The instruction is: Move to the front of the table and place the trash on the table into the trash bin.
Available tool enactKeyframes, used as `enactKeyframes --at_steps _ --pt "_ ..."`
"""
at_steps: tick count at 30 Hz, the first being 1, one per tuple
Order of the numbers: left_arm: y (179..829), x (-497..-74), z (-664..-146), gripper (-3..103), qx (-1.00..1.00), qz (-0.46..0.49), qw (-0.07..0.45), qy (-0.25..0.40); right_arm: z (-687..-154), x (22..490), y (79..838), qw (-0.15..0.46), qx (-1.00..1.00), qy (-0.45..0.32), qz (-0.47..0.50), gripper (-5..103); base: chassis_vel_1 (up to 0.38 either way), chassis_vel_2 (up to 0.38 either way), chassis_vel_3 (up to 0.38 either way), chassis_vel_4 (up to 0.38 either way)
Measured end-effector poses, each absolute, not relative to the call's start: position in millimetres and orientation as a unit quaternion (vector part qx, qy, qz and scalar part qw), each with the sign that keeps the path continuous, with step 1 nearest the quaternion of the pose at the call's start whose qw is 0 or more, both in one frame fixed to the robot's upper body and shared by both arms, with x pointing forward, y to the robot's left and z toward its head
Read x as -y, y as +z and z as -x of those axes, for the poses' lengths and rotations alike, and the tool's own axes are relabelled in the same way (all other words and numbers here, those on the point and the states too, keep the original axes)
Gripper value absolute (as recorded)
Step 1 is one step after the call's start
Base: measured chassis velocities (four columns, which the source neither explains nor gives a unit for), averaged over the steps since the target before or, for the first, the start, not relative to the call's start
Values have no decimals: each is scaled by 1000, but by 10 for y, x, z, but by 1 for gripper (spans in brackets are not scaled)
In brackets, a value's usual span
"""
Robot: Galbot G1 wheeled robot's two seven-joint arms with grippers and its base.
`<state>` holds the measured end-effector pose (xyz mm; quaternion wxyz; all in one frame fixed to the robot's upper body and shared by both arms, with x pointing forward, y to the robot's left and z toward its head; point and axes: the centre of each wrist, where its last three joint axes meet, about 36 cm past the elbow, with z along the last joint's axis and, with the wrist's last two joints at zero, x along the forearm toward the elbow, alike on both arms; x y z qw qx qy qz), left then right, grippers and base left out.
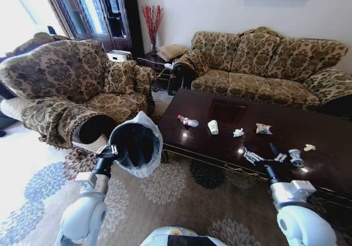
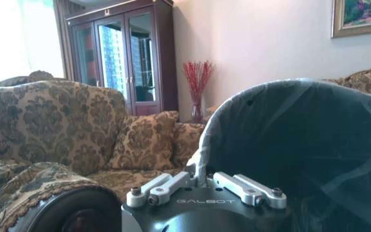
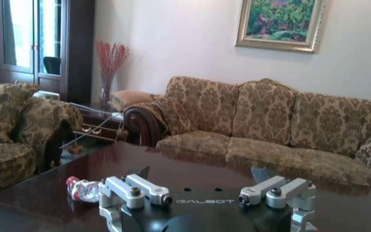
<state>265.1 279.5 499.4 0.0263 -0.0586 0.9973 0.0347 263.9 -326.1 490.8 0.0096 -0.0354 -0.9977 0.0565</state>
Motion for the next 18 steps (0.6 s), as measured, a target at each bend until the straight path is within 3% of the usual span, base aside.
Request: enactKeyframes --at_steps 9,18 --pt "4992 -2797 -2655 1 -997 58 26 36 -2659 3253 4875 12 997 61 35 100 -73 71 80 -58" --pt "4968 -2798 -2668 1 -997 56 23 36 -2691 3249 4846 15 997 63 34 100 -226 217 207 -221"
